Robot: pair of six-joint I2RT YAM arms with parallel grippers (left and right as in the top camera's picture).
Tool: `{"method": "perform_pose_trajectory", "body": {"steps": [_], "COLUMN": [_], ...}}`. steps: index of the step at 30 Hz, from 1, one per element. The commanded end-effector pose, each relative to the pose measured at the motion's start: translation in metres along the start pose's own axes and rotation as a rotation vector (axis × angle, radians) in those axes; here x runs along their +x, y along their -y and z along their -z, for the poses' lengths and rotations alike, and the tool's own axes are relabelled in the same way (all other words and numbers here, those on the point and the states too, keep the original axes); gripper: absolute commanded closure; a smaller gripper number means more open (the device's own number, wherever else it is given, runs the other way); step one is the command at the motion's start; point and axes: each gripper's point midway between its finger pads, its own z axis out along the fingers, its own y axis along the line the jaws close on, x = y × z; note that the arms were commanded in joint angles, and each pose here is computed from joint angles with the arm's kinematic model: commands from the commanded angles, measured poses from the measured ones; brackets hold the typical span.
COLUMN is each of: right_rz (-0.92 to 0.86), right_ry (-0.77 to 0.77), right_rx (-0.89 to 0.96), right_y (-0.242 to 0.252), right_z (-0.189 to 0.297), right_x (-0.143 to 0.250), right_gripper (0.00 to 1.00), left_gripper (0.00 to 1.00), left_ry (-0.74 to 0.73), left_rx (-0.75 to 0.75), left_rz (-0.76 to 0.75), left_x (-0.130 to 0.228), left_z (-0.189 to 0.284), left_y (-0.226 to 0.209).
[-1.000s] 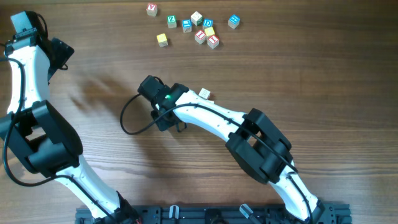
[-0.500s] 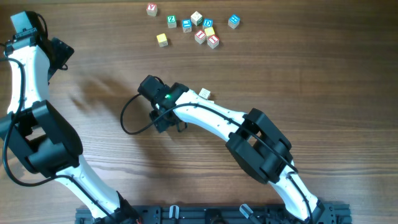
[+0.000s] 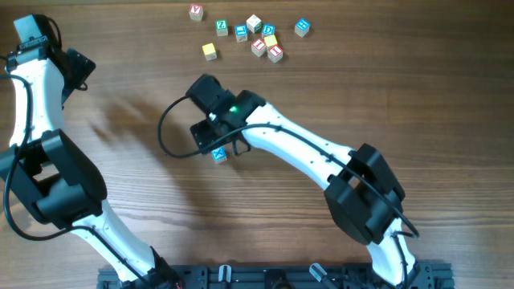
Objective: Form a circle
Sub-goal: 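Lower the blue X block left of the white blocks, open right gripper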
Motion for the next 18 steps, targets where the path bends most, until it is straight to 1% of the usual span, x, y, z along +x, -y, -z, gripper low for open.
{"method": "perform_pose_trajectory", "body": {"steps": [1,8,14,16,18], "right_rz": [-0.004,-0.004,-0.006,-0.003,-0.003], "right_ry": [0.051,0.080,0.078,0.054,0.031], "right_rx": [-0.002,-0.012,-0.014,-0.045,-0.078], "right_y": [-0.001,-0.004,-0.004,-0.009,-0.014], "right_z": [0.016,0.017,0.016,0.016,0.015], "right_x": [-0.014,-0.021,-0.021,-0.016,-0.011], "right_gripper": [0.00,0.00,0.00,0.01,0.19], "left_gripper": [0.00,0.00,0.00,0.00,0.00], "left_ry": [0.020,0.020,0.020,0.020,0.020], "left_rx": [0.008,0.008,0.008,0.008,0.008], "left_rz": [0.000,0.000,0.000,0.000,0.000], "left_x": [-0.007,-0.007,-0.007,-0.007,-0.007], "left_z": [0.007,0.007,0.007,0.007,0.007], "left_y": [0.000,0.000,0.000,0.000,0.000]}}
